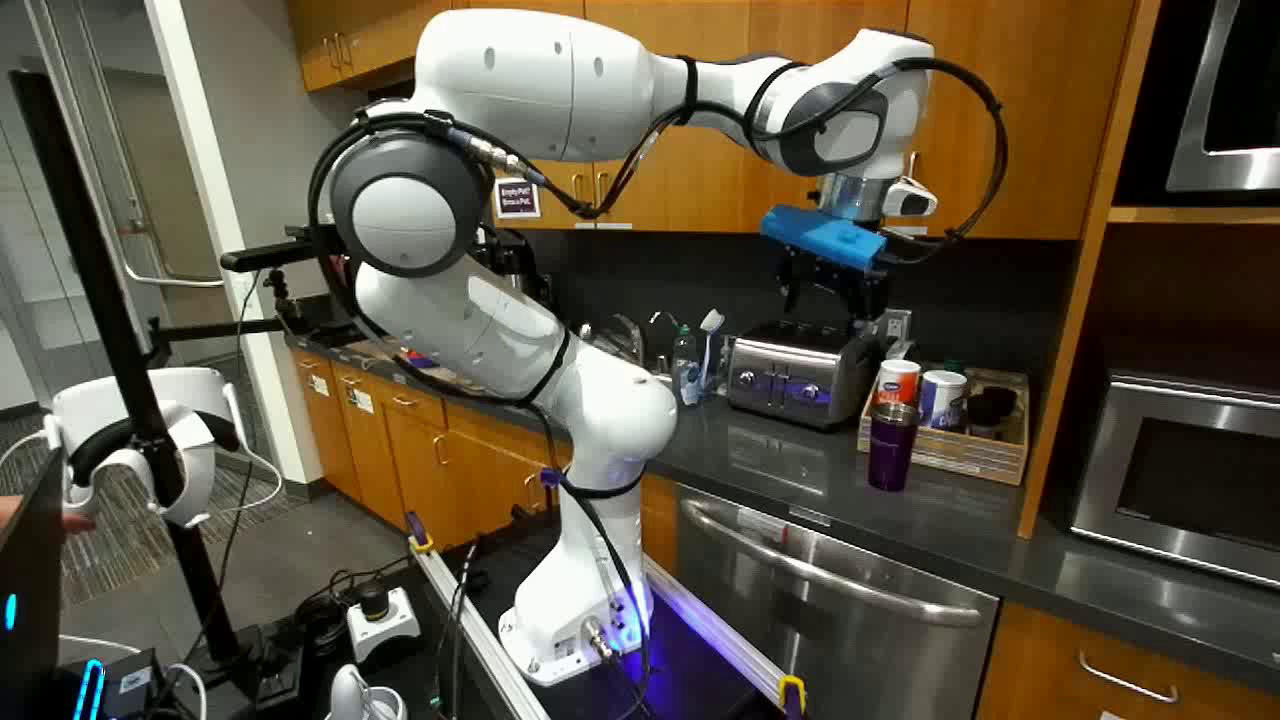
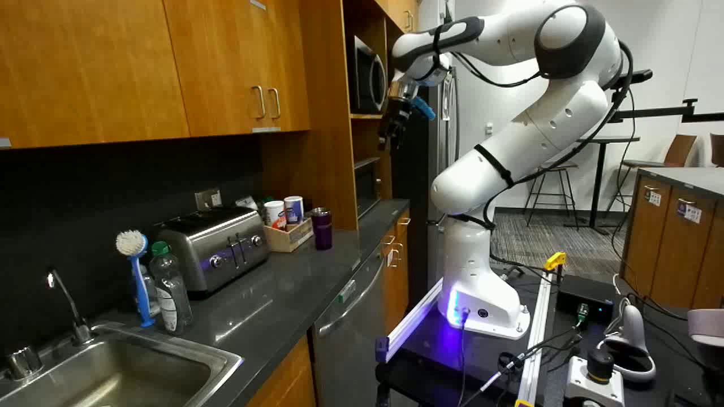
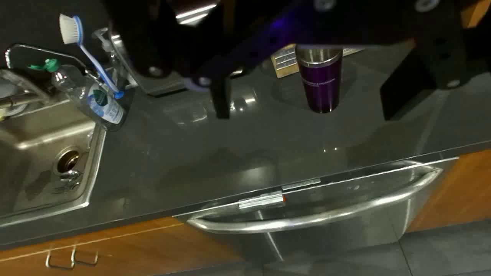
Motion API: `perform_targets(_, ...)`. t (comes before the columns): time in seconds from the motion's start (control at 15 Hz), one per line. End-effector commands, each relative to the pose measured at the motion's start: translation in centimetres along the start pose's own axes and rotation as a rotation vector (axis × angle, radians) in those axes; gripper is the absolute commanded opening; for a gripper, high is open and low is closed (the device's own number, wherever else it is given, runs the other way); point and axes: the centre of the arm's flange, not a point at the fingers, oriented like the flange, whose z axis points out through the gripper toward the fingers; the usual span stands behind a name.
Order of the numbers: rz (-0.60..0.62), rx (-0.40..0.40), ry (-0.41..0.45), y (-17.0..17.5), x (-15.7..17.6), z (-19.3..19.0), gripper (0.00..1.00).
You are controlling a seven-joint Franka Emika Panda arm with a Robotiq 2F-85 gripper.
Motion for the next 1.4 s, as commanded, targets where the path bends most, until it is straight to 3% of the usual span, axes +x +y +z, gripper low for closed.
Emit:
perform_targets(0.0,0.0,0.0,0.0,0.0,0.0,-0.01,1.0)
perform_targets(1.33,0.007,0.002,-0.009,-0.37,0.42,0.28,1.0)
